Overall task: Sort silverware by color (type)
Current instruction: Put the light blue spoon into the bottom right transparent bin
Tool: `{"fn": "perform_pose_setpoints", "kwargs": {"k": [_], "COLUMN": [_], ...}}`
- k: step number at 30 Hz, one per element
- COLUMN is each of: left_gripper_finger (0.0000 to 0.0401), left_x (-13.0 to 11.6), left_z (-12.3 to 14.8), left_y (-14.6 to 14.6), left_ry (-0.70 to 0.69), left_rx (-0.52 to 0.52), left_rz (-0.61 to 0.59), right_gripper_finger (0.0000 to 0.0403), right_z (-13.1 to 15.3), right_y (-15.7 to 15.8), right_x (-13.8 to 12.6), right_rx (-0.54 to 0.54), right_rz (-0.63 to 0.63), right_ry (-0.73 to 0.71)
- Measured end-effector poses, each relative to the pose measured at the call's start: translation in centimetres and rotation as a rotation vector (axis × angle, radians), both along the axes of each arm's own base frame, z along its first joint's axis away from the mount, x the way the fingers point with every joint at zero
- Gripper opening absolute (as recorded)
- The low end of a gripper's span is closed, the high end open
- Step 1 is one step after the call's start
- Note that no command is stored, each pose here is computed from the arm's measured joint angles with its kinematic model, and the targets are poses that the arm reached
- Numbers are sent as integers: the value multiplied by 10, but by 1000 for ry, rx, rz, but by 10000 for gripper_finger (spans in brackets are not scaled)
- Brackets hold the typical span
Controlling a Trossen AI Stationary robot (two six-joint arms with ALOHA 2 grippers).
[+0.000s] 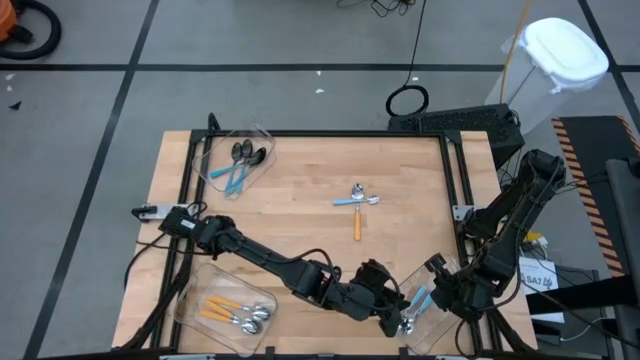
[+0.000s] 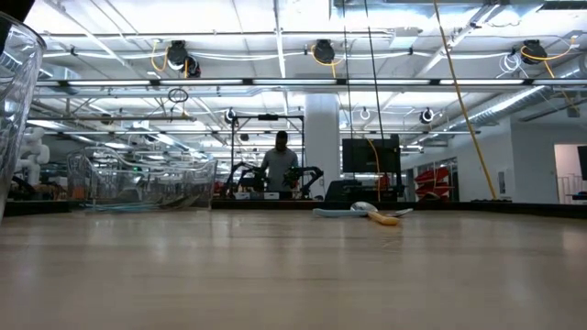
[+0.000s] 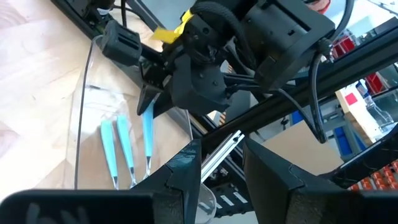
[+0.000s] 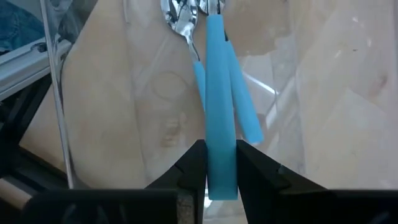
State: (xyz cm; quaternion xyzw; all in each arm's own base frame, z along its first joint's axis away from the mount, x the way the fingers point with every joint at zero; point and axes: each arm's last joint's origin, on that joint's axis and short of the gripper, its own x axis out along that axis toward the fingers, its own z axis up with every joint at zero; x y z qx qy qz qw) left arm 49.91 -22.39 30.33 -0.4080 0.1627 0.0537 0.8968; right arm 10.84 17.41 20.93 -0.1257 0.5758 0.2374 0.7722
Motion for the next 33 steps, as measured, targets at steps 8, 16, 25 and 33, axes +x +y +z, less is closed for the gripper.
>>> {"fn": "perform_pose_setpoints", "kwargs": {"k": [8, 16, 25, 33], "left_gripper_finger": [118, 118, 118, 118], "left_x": [0, 0, 0, 0], "left_z": [0, 0, -1, -1], "left_y": [0, 0, 0, 0], "left_ry": [0, 0, 7, 7], "left_rx": [10, 11, 16, 31], "left_rz": [-4, -4, -4, -9], "right_gripper_finger": [65, 66, 67, 68], "right_z": [-14, -19, -19, -21], "right_y": [-2, -2, -1, 1], "right_x": [-1, -1, 0, 1], "right_rx": [8, 25, 32, 27], "right_rz": [-8, 2, 32, 51], "right_ry": [-5, -18, -34, -38]}}
